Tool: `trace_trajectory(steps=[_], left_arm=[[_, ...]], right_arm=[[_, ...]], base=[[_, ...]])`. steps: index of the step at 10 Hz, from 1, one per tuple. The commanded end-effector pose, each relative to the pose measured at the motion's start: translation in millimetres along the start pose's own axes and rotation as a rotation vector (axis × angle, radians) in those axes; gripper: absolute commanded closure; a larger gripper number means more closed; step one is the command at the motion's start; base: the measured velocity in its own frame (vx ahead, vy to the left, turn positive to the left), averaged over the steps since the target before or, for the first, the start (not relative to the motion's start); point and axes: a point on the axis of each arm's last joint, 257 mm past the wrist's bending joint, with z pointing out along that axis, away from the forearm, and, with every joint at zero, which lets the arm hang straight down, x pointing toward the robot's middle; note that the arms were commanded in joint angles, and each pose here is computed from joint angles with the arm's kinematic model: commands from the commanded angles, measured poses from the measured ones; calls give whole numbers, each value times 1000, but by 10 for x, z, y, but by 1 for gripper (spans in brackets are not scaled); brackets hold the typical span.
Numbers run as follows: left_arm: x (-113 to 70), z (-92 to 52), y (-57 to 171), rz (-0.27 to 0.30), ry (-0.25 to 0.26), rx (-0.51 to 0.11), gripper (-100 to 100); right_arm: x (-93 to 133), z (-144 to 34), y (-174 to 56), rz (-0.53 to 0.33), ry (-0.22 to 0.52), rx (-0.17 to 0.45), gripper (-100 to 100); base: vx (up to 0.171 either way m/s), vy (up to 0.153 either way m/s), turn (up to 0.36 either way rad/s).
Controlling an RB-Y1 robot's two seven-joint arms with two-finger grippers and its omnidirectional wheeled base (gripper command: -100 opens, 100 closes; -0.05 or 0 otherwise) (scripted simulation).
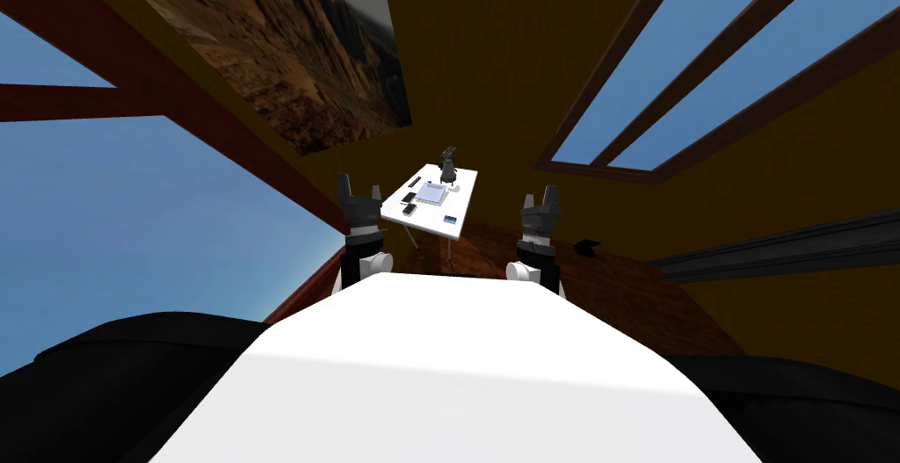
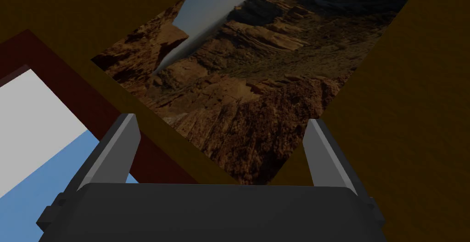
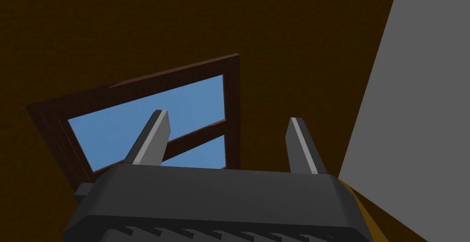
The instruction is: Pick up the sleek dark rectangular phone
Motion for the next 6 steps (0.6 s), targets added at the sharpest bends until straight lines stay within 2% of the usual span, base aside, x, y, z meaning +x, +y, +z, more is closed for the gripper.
trace_trajectory(steps=[1, 4, 6], left_arm=[[36, -63, 94, 22, 33, -28, -100], [92, -230, 328, 59, 96, -94, -100], [125, -408, 548, 84, 147, -155, -100]], right_arm=[[0, 0, 0, 0, 0, 0, 0], [1, 0, 0, 0, 0, 0, 0], [0, 0, 0, 0, 0, 0, 0]], base=[[-48, -13, 12], [-78, -44, -4], [-33, -48, -30]])
